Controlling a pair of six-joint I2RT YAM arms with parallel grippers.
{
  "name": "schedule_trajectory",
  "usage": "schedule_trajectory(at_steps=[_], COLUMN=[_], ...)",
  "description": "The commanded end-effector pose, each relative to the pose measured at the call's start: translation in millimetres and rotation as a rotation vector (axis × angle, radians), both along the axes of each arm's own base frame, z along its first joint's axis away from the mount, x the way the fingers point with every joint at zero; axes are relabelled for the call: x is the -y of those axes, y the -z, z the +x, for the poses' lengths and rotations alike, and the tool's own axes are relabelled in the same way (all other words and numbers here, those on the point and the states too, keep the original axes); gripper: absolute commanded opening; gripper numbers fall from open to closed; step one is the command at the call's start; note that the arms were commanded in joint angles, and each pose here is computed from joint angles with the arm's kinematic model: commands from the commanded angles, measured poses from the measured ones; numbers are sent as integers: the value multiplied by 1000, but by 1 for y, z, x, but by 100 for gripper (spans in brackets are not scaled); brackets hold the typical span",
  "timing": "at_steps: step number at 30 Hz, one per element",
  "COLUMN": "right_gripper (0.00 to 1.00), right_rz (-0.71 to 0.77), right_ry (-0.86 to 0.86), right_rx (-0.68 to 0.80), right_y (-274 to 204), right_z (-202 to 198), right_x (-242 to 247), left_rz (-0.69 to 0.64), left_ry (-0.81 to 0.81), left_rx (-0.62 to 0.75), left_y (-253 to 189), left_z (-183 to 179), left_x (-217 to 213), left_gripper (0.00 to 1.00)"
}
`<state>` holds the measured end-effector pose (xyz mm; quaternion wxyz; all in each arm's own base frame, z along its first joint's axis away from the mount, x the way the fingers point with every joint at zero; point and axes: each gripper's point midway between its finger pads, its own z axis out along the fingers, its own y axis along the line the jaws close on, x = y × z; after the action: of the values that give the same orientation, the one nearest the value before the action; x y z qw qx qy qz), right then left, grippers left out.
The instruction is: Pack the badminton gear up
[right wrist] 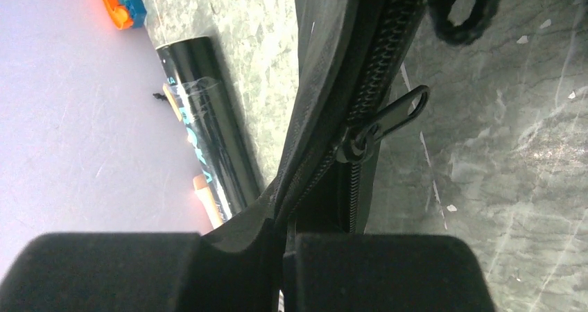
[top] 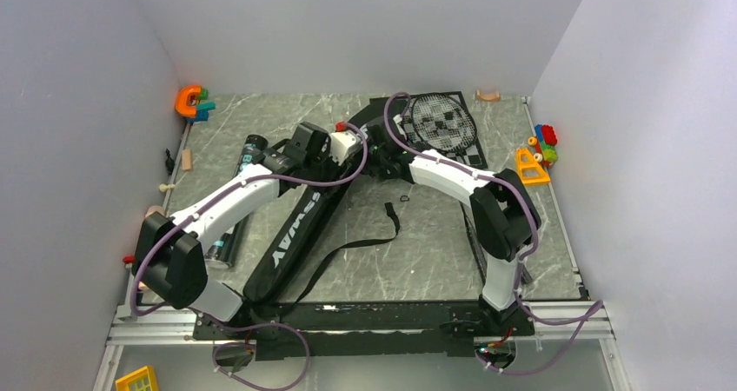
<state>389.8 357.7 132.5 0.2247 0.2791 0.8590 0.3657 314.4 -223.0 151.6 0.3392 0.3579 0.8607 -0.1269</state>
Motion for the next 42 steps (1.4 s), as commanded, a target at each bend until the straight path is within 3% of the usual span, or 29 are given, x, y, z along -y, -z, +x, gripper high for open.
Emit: schedule_trajectory(at_steps=[1, 7, 12, 24, 31, 42], right_gripper=[8, 8, 8, 8, 8, 9], right_rz=[58, 64, 66, 84, 76, 68], right_ry=[-6, -5, -10, -44, -45, -39], right_rx=[101, 107, 105, 119, 117, 117], right_y=[-50, -51, -50, -57, -56, -55], right_z=[4, 1, 2, 2, 2, -7], right_x=[-5, -3, -5, -11, -12, -6], left_rz=[50, 61, -60, -151, -97, -44], left_ry=[-36, -33, 51, 107, -26, -66], left_rx=[125, 115, 63, 20, 92, 137], left_y=[-10, -4, -15, -25, -14, -12], left_z=[24, 24, 3, -8, 15, 33], left_x=[-10, -10, 10, 32, 16, 10], left_gripper=[48, 40, 46, 55, 56, 53])
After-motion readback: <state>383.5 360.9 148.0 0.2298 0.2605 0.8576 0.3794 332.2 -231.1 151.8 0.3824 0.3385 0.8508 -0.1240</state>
